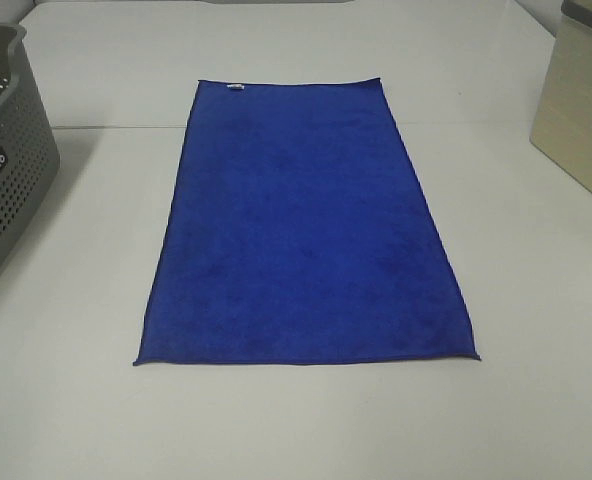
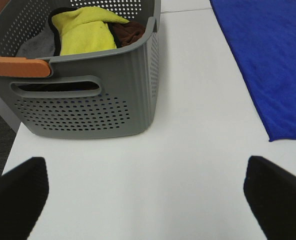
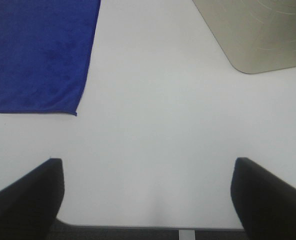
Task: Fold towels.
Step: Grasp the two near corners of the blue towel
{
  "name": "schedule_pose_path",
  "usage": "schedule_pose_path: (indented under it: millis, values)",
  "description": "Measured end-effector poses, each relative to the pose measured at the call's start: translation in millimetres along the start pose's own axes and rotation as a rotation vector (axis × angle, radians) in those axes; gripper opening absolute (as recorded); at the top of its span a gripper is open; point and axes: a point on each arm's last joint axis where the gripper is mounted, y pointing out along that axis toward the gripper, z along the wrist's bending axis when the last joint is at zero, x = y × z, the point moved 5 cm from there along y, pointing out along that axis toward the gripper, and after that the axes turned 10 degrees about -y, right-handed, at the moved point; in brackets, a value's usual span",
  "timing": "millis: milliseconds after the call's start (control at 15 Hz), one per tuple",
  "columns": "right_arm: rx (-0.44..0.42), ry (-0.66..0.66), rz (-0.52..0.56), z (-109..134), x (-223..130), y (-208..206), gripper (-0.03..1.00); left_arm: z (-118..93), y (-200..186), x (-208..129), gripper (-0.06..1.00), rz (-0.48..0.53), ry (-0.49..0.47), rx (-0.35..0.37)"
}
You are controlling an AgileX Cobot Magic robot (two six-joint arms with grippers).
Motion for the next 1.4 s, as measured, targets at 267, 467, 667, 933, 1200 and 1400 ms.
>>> schedule_pose_path:
  millis: [267,467,667,933,1200,1400]
  values:
    - [0.0,0.0,0.0,0.0,0.0,0.0,0.85,0.0,0.0,0.0,0.99,0.0,0.0,0.0]
    - [0.011,-0.001,-0.003,1.0,0.3,-0.1,0.85,0.0,0.0,0.0,0.99,0.0,0.0,0.0]
    - [0.013,-0.001,-0.004,1.3,0.4,-0.1,0.85,-0.1,0.0,0.0,0.99,0.0,0.0,-0.001]
    - [0.014,0.0,-0.004,1.4,0.4,-0.1,0.85,-0.5,0.0,-0.1,0.99,0.001,-0.002,-0.003]
    - [0.013,-0.001,-0.003,1.2,0.3,-0.1,0.87,-0.5,0.0,-0.1,0.99,0.001,-0.002,-0.003]
    - [0.013,0.004,-0.003,1.2,0.3,-0.1,0.96,-0.5,0.0,-0.1,0.99,0.001,-0.002,-0.003]
